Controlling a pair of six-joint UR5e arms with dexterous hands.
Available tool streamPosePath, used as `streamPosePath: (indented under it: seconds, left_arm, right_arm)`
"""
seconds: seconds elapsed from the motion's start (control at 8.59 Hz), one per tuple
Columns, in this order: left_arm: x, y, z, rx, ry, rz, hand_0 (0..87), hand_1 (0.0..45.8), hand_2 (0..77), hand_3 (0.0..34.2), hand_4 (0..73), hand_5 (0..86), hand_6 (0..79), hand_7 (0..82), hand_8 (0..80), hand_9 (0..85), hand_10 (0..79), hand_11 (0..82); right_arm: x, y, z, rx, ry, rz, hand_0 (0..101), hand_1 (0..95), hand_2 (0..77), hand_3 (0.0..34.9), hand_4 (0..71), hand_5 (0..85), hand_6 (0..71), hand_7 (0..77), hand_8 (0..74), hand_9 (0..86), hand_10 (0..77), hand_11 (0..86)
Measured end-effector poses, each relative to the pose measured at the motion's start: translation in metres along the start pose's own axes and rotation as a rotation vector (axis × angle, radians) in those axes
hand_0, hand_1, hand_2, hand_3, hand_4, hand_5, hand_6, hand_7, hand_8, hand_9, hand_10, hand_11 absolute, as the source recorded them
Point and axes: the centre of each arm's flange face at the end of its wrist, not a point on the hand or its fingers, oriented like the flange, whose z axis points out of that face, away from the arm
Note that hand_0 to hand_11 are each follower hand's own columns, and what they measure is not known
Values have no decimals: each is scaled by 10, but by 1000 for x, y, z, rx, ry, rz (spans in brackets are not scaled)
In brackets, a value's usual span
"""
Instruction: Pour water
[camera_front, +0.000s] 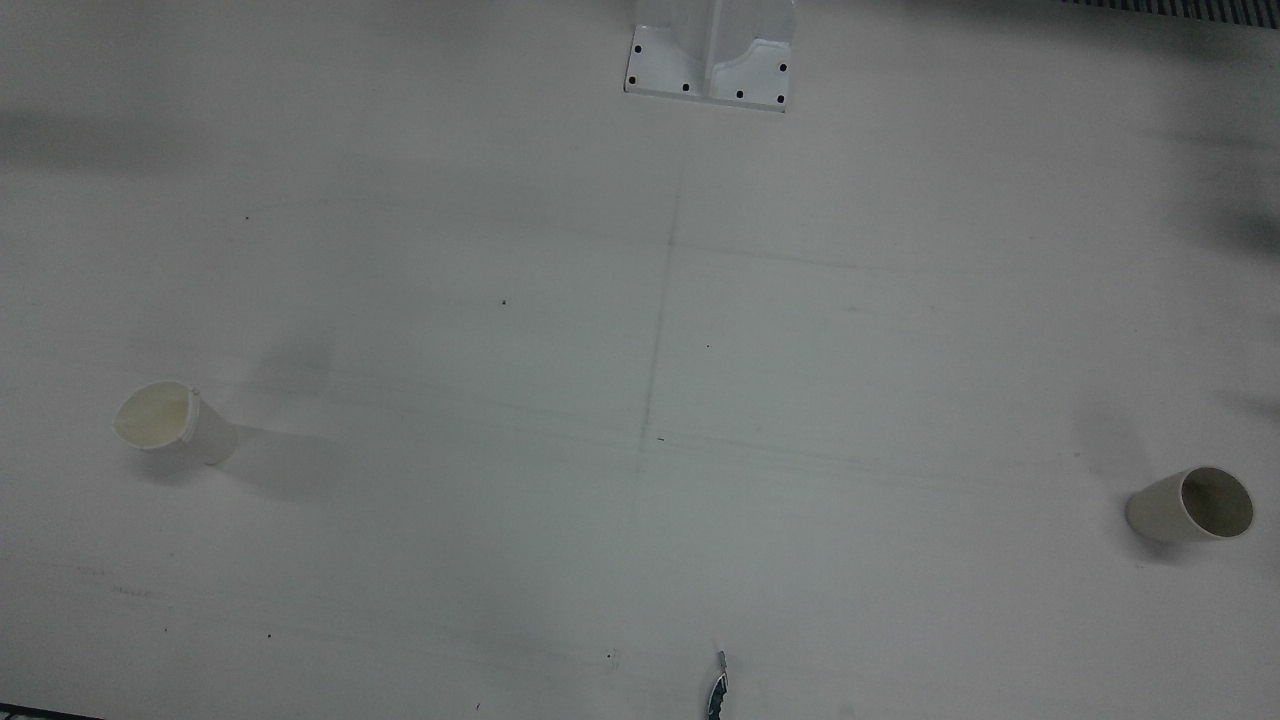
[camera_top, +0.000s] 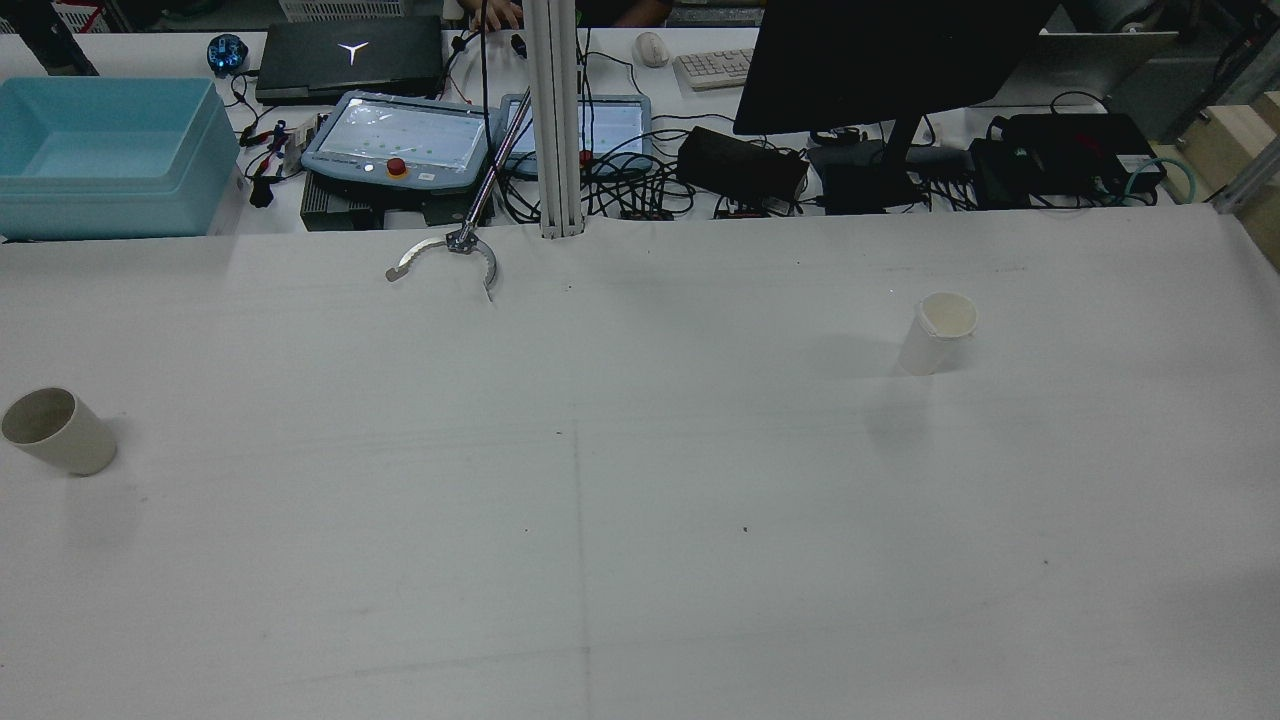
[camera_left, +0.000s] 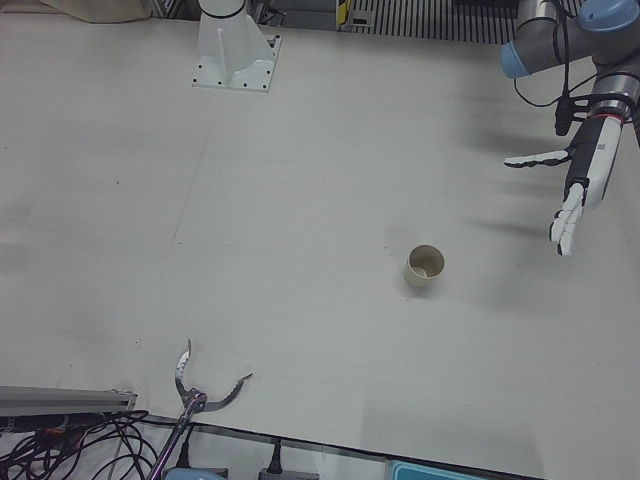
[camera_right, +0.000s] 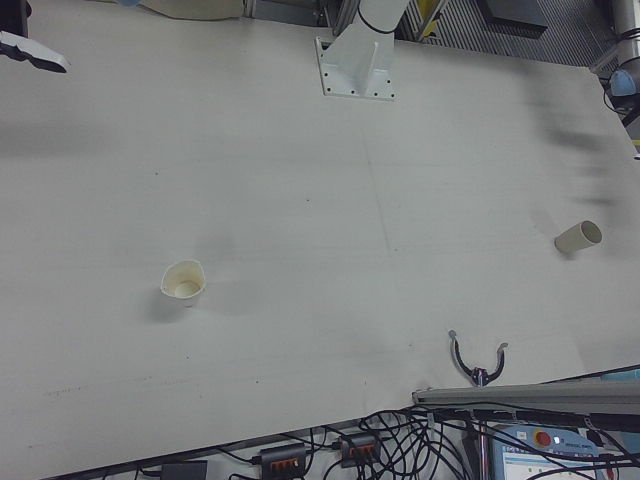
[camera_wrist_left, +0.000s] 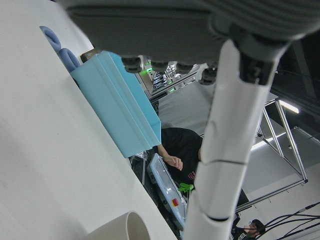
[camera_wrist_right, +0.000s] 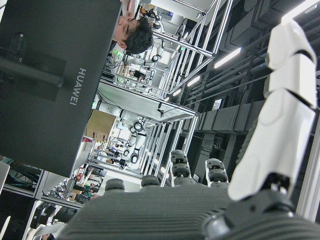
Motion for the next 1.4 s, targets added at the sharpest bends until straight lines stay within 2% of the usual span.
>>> streamPosePath:
  seconds: [0.12,0.23,0.35,0.47,0.58,0.7,0.81,0.93,1.05,1.16,1.28,1.4]
  left_arm:
    - [-2,-2,0,-5,2,11,801,235,5,20,120,0,5,16,22,11,16,65]
    - [-2,-2,2,-5,16,26,801,235,5,20,120,0,5,11,16,11,16,55]
    - [-1,-1,6,-5,30,41,802,273,11,0,120,0,5,11,16,11,16,60]
    - [-1,3,19,-15,36,58,801,316,11,0,164,5,22,44,11,11,27,93]
    - [-6,6,45,-35,25,66,801,327,11,0,174,0,38,44,27,11,27,93]
    - [-15,5,71,-46,13,65,801,327,11,0,174,0,38,44,27,11,44,109]
    - [-25,2,87,-53,-1,62,801,349,11,0,185,0,49,60,27,11,38,109]
    - [-39,-4,93,-58,-21,58,801,344,11,0,185,5,38,44,27,11,38,109]
    - [-53,-12,94,-60,-39,55,801,284,11,0,202,0,38,44,11,11,38,98]
    - [-64,-23,91,-59,-51,54,801,284,11,0,202,0,38,44,11,11,38,98]
    - [-73,-33,88,-57,-59,56,801,256,5,0,191,0,22,16,11,11,22,76]
    - [-81,-40,85,-52,-62,58,802,235,5,0,191,0,22,27,11,11,22,76]
  right_arm:
    - [2,-1,0,3,4,-2,485,158,147,137,0,76,125,82,11,5,5,11]
    - [4,-4,0,9,8,-41,484,164,153,117,0,76,125,93,11,5,5,11]
    - [10,-18,0,31,19,-107,484,164,153,80,0,76,104,87,11,5,5,11]
    - [20,-40,1,51,35,-150,486,164,114,54,0,60,44,11,11,5,5,11]
    - [30,-61,0,64,49,-169,486,164,114,54,0,60,44,11,11,5,5,11]
    - [36,-75,-2,71,57,-174,481,158,114,34,0,60,44,11,11,5,5,11]
    - [38,-80,-3,73,59,-175,482,169,104,63,0,60,27,11,11,5,5,11]
    - [38,-82,-3,72,59,-175,481,175,120,54,0,60,44,11,11,5,5,11]
    - [39,-81,-2,71,58,-175,481,175,120,54,0,60,44,11,11,5,5,11]
    - [39,-80,-1,68,56,-174,481,175,120,54,0,60,49,11,16,5,5,11]
    - [39,-79,0,65,56,-173,490,175,120,63,0,71,65,33,27,5,0,11]
    - [39,-78,1,63,57,-172,492,175,114,70,0,71,76,60,38,27,5,11]
